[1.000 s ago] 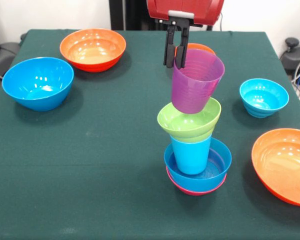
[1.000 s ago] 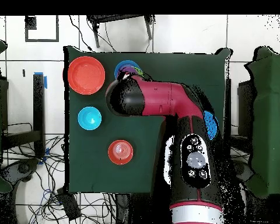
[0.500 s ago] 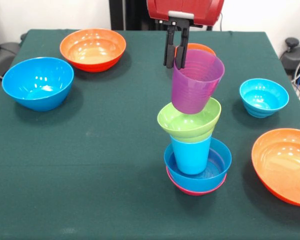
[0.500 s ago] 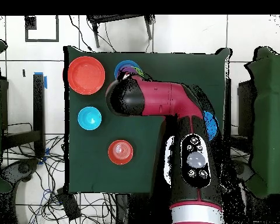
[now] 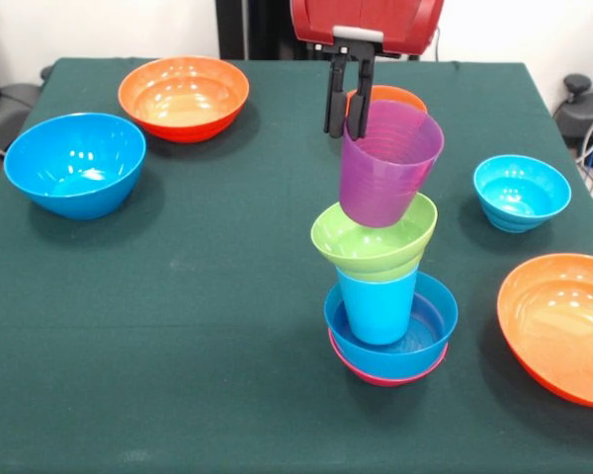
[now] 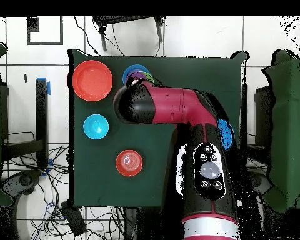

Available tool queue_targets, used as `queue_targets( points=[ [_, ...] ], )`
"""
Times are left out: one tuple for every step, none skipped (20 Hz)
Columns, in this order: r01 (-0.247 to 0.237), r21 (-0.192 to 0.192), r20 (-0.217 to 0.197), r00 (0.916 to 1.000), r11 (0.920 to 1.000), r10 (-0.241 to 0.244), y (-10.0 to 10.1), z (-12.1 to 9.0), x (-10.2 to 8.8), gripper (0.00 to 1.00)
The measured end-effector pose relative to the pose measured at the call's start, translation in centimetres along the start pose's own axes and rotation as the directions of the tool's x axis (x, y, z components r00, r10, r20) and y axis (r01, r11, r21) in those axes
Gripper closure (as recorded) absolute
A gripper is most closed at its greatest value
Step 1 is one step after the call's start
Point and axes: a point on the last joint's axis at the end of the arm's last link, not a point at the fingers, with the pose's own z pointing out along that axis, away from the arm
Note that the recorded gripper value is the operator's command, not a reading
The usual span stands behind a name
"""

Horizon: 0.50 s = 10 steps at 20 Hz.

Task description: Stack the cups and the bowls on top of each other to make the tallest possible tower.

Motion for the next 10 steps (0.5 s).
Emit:
queue_targets(
  points=[
    [0.0,0.0,-0.003,1.0,1.0,0.0,0.0,0.2,0.1,1.0],
    [0.0,0.0,-0.004,1.0,1.0,0.0,0.0,0.2,0.1,1.0],
    [0.0,0.0,-0.005,1.0,1.0,0.0,0.0,0.3,0.2,1.0],
    [0.0,0.0,-0.009,1.0,1.0,0.0,0.0,0.5,0.3,1.0],
    [0.0,0.001,-0.01,0.9999,1.0,0.0,0.0,0.5,0.3,1.0],
    [0.0,0.001,-0.011,0.9999,1.0,0.0,0.0,0.6,0.4,1.0],
    [0.0,0.001,-0.015,0.9999,1.0,0.0,0.0,0.8,0.5,1.0],
    [0.0,0.001,-0.018,0.9998,1.0,0.0,-0.1,1.0,0.6,1.0],
    [0.0,0.001,-0.02,0.9998,1.0,0.0,-0.1,1.1,0.7,1.0],
    [0.0,0.002,-0.022,0.9998,1.0,0.0,-0.1,1.2,0.8,1.0]
  ],
)
